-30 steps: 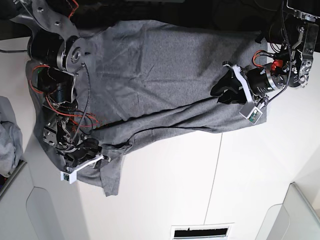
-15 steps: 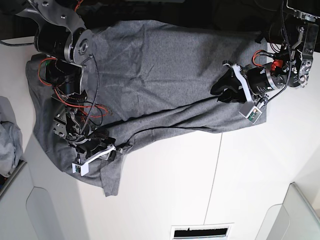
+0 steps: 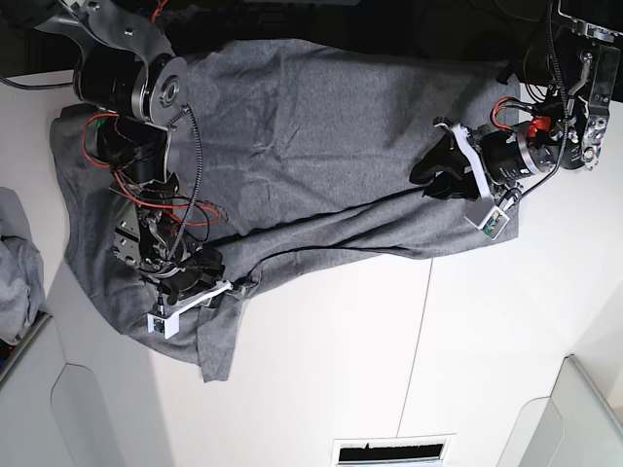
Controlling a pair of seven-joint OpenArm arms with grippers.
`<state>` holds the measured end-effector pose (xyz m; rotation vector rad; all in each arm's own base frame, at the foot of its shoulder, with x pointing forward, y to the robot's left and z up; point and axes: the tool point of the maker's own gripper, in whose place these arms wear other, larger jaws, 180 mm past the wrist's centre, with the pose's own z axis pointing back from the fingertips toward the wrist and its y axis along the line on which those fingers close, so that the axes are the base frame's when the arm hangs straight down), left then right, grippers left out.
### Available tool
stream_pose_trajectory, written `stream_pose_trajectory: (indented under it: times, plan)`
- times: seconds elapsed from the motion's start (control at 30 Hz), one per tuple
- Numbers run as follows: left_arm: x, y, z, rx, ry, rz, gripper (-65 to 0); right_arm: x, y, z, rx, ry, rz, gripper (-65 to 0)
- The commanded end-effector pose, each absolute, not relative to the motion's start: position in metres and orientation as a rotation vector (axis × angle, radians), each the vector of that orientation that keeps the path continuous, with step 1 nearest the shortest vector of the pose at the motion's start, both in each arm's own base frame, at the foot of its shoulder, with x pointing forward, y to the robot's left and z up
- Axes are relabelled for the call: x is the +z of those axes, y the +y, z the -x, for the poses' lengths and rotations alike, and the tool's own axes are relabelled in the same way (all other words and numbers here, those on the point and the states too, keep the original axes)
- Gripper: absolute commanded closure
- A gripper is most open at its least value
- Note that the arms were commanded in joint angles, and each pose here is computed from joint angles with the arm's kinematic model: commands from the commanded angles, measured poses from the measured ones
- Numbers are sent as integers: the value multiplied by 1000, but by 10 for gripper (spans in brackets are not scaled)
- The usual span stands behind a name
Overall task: Layout the t-shirt on the table in an organized manner, then fold the t-shirt properly
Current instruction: 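Pull the bunched shirt side with the right gripper toward the hem, then release the shirt and reposition the left gripper along the shirt edge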
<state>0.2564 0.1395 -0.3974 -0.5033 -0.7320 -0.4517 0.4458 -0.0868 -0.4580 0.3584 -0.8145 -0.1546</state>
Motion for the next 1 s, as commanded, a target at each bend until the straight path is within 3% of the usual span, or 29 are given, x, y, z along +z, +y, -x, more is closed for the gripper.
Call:
stream_pose_trajectory:
  times: [0.0,0.03,0.3,0.57,0.6,0.67,0.7,0.73,0.97]
  plan:
    - [-385,139,-264,-459,-774,517,-256,-435,-78,-463,-122,-884,-407,-39]
    - [-385,139,-264,-460,-774,517,-256,-430,-73,-465,-101,-906,-434,0]
    - [-386,139,-263,-461,-766,515,-256,-387,-48,-487,-36,-1050,-553,0]
    - [-393,139,-252,-453,-740,521,-256,-304,-3,-536,67,-1220,-593,0]
    - [-393,139,-252,-453,-739,521,-256,-296,0,-539,100,-1229,-589,-60]
    - [-393,140,-252,-455,-738,517,-256,-285,2,-546,124,-1245,-572,-301]
    - [-393,142,-252,-457,-737,514,-256,-284,4,-546,136,-1246,-568,-387]
    - [-393,143,-252,-459,-736,511,-256,-284,6,-546,148,-1245,-566,-433]
    - [-393,150,-254,-473,-735,486,-256,-316,-5,-530,155,-1192,-537,-443]
